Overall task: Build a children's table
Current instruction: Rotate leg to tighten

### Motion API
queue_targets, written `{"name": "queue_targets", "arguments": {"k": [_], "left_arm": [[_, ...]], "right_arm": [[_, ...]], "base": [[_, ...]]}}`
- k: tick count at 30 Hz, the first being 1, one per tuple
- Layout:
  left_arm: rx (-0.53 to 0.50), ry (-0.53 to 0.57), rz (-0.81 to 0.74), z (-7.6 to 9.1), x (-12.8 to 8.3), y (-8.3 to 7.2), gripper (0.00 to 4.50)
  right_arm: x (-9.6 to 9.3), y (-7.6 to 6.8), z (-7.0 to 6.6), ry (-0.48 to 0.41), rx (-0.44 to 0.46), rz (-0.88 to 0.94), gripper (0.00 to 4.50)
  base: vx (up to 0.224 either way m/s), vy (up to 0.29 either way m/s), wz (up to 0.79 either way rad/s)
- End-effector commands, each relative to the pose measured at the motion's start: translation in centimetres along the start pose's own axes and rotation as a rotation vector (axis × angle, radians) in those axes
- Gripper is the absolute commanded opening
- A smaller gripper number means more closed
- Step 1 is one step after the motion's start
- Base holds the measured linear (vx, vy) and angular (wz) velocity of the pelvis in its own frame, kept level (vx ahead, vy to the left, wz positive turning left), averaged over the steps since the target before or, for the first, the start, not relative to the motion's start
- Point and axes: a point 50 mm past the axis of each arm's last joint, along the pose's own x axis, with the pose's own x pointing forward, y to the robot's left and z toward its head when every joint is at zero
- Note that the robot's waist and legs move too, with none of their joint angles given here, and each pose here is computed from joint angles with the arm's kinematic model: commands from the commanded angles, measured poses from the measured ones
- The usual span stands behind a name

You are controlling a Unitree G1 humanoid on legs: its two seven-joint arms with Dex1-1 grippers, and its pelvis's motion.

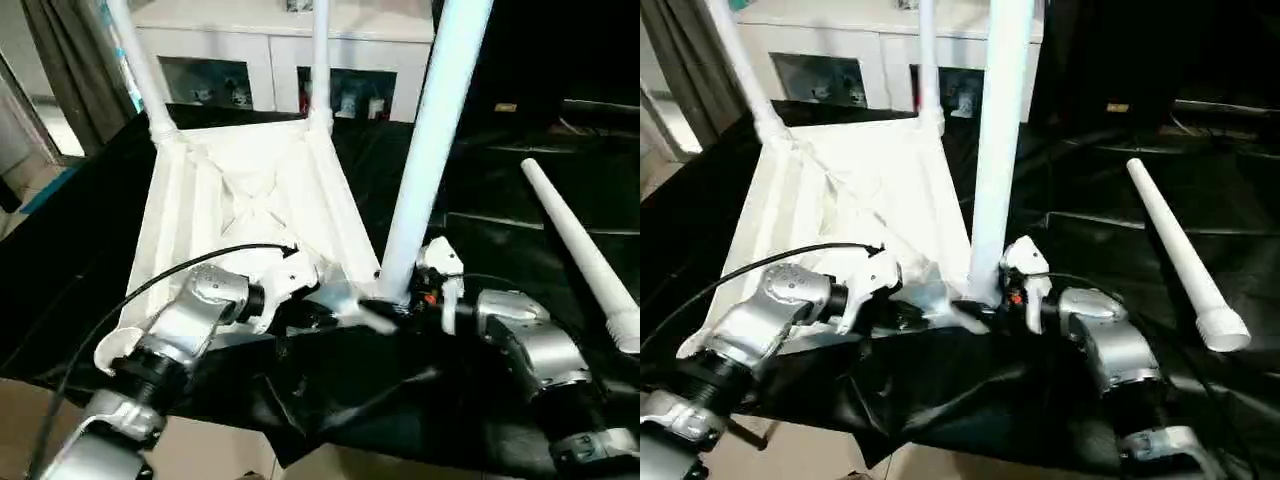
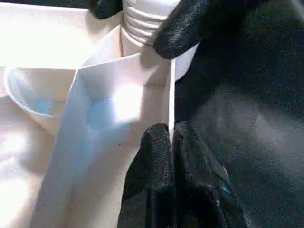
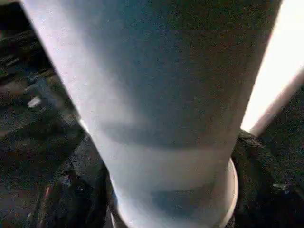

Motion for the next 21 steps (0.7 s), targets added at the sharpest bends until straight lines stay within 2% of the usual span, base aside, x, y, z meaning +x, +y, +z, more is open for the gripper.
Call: {"name": "queue_targets", "arguments": {"k": [1, 3, 7, 9, 12, 13, 14, 17, 18, 21], "left_arm": [[-0.026, 0.02, 0.095, 0.2, 1.3, 0.5, 0.0], [-0.072, 0.004, 0.186, 0.9, 2.6, 1.0, 0.0], [-0.094, -0.004, 0.223, 1.4, 3.5, 1.1, 0.0], [-0.103, -0.021, 0.25, 2.2, 4.8, 1.0, 0.0], [-0.085, -0.035, 0.232, 2.7, 5.5, 0.7, 0.0], [-0.083, -0.04, 0.222, 2.8, 5.6, 0.6, 0.0], [-0.079, -0.049, 0.199, 2.8, 5.6, 0.4, 0.0], [-0.065, -0.049, 0.159, 2.6, 5.1, 0.2, 0.0], [-0.061, -0.052, 0.141, 2.4, 4.8, 0.2, 0.0], [-0.043, -0.054, 0.065, 1.8, 3.7, 0.0, 0.0]], "right_arm": [[1.2, -0.1, -1.6, 0.049, 0.055, -0.167, 2.77], [2.7, -0.1, -2.3, 0.041, 0.141, -0.336, 2.76], [3.7, 0.2, -2.5, 0.037, 0.181, -0.396, 2.76], [5.5, 1.3, -1.9, 0.028, 0.185, -0.397, 2.76], [6.7, 2.0, -1.1, -0.006, 0.171, -0.362, 2.76], [6.8, 2.1, -0.9, -0.015, 0.176, -0.348, 3.32], [6.8, 2.1, -0.7, -0.022, 0.178, -0.331, 3.46], [6.5, 1.9, -0.5, -0.018, 0.134, -0.287, 3.66], [6.1, 1.9, -0.4, -0.022, 0.117, -0.258, 3.81], [4.7, 1.6, -0.3, -0.022, 0.044, -0.155, 3.9]], "base": [[0.0, 0.0, 0.0], [0.0, 0.0, 0.0], [0.0, 0.0, 0.0], [0.0, 0.0, 0.0], [0.0, 0.0, 0.0], [0.0, 0.0, 0.0], [0.0, 0.0, 0.0], [0.0, 0.0, 0.0], [0.0, 0.0, 0.0], [0.0, 0.0, 0.0]]}}
